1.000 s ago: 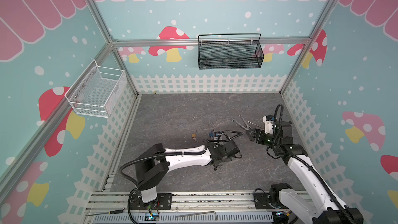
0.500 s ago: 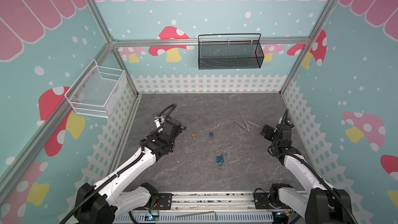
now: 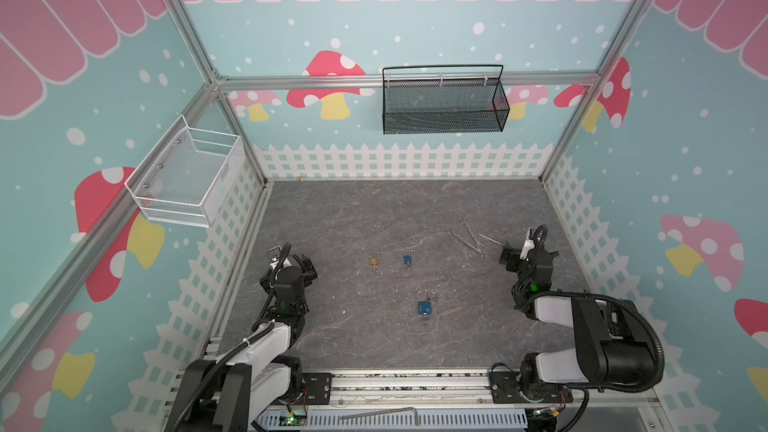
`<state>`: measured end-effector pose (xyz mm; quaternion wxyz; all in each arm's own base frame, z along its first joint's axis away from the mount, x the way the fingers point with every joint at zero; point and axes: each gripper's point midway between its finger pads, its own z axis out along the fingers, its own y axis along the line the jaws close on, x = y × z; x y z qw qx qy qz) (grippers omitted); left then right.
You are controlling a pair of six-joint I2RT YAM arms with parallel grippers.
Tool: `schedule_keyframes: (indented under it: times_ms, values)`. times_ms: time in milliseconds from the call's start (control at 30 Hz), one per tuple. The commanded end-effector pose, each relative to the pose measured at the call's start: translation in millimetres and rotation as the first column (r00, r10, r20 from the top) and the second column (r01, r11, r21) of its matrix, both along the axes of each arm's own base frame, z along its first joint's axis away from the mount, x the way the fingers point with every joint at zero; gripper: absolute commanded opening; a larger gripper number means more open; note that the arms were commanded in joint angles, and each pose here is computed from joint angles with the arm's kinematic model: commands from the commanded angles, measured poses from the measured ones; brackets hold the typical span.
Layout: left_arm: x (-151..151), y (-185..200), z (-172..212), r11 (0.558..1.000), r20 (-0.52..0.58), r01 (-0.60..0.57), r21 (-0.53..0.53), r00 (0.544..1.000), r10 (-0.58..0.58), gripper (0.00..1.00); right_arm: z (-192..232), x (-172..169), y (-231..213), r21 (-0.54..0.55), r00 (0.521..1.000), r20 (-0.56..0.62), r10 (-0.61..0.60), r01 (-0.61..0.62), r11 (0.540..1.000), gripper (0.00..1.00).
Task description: Unlock with the key
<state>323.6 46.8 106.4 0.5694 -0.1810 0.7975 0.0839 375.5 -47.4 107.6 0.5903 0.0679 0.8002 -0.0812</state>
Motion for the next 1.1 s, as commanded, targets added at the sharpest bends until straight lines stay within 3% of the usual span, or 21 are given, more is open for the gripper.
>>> schedule_keyframes:
  times_ms: [0,100,133,267,333,1067]
  values:
    - [36.8,-28.8,40.4,0.981,0.125,0.186,0.055,0.974,-0.191,1.00,24.9,5.4,33.7,-0.124,0.965,0.129,0.226,-0.211,0.970,0.98]
    - [40.0,-22.7,44.9,0.982,0.215,0.165,0.094,0.960,-0.182,1.00,27.4,-3.3,40.5,-0.151,0.947,0.183,0.263,-0.237,0.960,0.98]
    - [43.1,-25.2,41.2,0.978,0.222,0.188,0.087,0.954,-0.203,1.00,22.8,-1.0,40.2,-0.143,0.954,0.150,0.260,-0.239,0.960,0.98]
    - [63.9,-33.9,24.7,0.966,0.201,0.239,0.101,0.946,-0.255,1.00,22.2,-1.1,40.1,-0.144,0.954,0.150,0.259,-0.238,0.961,0.98]
    - [72.6,-17.2,9.7,0.989,0.070,0.143,0.049,0.987,-0.146,1.00,24.2,-1.7,41.0,-0.153,0.953,0.162,0.257,-0.233,0.960,0.98]
    - [72.3,-13.8,12.7,0.992,0.084,0.084,0.093,0.992,-0.092,1.00,23.8,-2.0,41.8,-0.159,0.956,0.155,0.249,-0.224,0.961,0.98]
